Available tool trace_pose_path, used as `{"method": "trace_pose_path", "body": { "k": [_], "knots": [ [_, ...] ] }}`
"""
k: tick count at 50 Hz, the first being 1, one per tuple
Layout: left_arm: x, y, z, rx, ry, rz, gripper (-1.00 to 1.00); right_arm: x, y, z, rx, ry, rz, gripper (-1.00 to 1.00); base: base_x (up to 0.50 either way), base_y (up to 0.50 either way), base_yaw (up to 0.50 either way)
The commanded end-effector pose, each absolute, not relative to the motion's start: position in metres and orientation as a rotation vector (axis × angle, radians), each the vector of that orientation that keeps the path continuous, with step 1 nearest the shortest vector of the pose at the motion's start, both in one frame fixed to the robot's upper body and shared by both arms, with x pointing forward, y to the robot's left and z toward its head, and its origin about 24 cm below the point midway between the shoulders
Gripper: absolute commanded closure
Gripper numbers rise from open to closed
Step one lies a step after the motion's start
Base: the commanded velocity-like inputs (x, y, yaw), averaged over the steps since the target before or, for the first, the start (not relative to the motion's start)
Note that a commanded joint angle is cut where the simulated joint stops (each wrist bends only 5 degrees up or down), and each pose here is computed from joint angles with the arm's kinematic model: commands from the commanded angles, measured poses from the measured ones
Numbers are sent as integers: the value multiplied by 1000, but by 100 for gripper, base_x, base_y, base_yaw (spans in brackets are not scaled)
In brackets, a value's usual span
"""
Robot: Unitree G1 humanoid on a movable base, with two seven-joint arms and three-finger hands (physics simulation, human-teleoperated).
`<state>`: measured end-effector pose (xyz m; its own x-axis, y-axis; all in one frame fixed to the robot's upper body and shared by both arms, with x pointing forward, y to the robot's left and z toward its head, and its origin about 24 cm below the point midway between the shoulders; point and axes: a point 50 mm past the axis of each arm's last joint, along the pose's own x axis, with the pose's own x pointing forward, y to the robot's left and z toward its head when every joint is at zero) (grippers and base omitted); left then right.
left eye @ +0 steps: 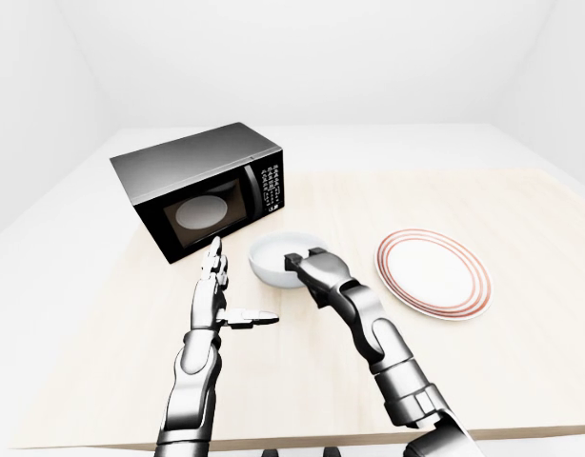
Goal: Pick up the white bowl and put it on the plate.
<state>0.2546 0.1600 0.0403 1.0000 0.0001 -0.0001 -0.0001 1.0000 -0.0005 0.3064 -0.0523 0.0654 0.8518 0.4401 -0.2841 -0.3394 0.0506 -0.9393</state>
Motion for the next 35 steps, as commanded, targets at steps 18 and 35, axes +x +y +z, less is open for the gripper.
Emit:
{"method": "trace_pose_path", "body": {
  "k": [18,35],
  "knots": [
    [255,160,40,0,0,0,-100,303,-51,96,-1397,-204,506,100,0,0,0],
    [255,160,40,0,0,0,-100,310,-58,123,-1421,-274,411,100,0,0,0]
  ]
}}
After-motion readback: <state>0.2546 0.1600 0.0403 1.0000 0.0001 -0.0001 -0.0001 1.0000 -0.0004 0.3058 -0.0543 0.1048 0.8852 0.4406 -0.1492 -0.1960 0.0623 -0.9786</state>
